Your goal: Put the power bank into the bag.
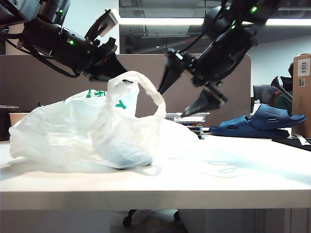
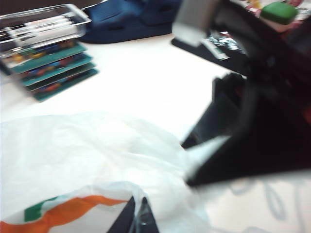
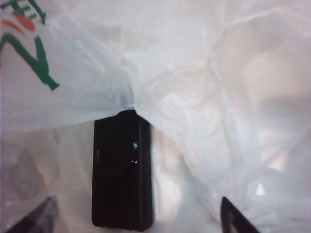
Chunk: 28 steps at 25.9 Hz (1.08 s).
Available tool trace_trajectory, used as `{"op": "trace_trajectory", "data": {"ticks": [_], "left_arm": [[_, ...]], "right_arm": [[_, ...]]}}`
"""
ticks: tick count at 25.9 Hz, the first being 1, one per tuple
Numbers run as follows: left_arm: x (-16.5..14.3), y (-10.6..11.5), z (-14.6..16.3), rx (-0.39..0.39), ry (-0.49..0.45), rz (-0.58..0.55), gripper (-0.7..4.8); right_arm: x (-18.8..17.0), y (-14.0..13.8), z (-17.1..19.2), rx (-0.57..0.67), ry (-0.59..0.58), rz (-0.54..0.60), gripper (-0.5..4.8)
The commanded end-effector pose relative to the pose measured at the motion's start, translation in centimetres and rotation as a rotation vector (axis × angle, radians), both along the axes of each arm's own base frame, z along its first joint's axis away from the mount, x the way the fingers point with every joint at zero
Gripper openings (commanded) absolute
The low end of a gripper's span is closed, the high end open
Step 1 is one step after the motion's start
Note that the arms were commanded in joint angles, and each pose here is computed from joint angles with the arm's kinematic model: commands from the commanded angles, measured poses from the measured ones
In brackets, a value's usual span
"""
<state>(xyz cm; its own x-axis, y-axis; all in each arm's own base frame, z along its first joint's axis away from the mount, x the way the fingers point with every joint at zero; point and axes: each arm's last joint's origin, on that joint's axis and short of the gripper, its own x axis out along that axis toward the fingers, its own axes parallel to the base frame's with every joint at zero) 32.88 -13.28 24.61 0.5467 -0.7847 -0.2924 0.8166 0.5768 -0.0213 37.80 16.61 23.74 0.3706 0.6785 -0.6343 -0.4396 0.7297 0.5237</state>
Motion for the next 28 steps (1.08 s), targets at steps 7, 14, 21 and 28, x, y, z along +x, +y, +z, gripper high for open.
{"op": "trace_trajectory", "data": {"ticks": [7,14,21,28], "left_arm": [[-0.6,-0.4,0.5,-0.077,0.018,-0.207,2.92],[-1.3,0.1,2.5,-0.068,-0.058,-0.133,3.11],[-2.8,1.0,5.8,-0.051,-0.179,0.036,3.11],[-4.1,2.3,8.6,0.02,-0.329,0.318,3.1]], "right_arm": [[-0.3,-4.2,3.5,-0.012,-0.083,-0.071,2.08],[-0.6,-6.1,4.2,-0.067,-0.107,-0.073,0.76],[-0.7,-6.7,4.6,-0.08,-0.124,-0.092,-0.09],[-1.5,-8.5,6.9,-0.128,-0.213,-0.164,-0.09]]}}
